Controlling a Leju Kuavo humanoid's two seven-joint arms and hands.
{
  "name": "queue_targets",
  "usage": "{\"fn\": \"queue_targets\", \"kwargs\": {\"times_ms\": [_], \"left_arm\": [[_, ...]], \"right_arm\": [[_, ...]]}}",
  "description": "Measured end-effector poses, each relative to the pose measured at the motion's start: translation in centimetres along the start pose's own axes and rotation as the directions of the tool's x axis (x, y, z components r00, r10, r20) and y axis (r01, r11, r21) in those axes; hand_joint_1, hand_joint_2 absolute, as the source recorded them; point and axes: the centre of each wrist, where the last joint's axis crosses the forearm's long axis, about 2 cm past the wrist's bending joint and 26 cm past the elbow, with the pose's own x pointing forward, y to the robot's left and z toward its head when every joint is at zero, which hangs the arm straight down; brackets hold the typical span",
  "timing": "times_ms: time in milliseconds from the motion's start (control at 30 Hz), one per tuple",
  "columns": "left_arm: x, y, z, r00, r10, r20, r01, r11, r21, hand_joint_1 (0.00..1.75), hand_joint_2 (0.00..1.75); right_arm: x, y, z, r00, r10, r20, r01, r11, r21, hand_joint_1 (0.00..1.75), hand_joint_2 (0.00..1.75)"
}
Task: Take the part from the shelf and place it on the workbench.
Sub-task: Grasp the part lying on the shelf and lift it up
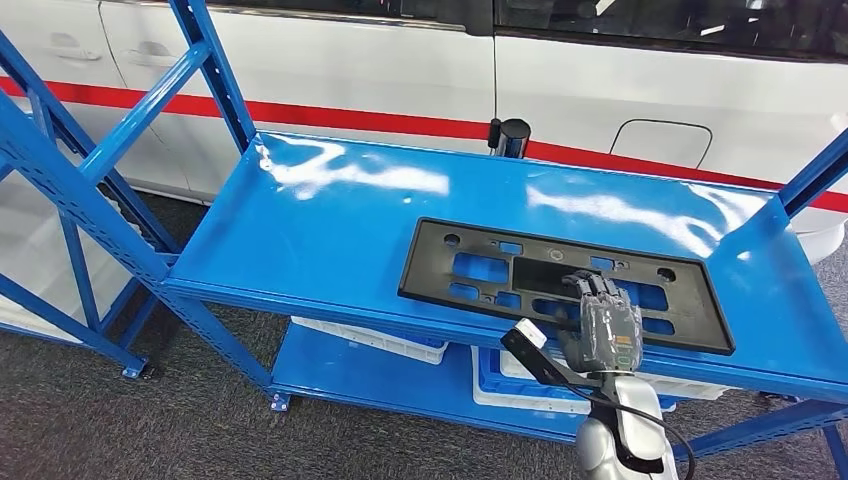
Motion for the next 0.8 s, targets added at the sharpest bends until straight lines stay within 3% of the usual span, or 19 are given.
{"fn": "queue_targets", "kwargs": {"times_ms": [800], "left_arm": [[0.17,0.23,-0.06,0.998,-0.046,0.049,0.047,0.999,-0.007,0.00,1.75]], "right_arm": [[-0.58,-0.04,0.82,1.000,0.024,-0.014,-0.025,0.999,-0.031,1.75,1.75]]}}
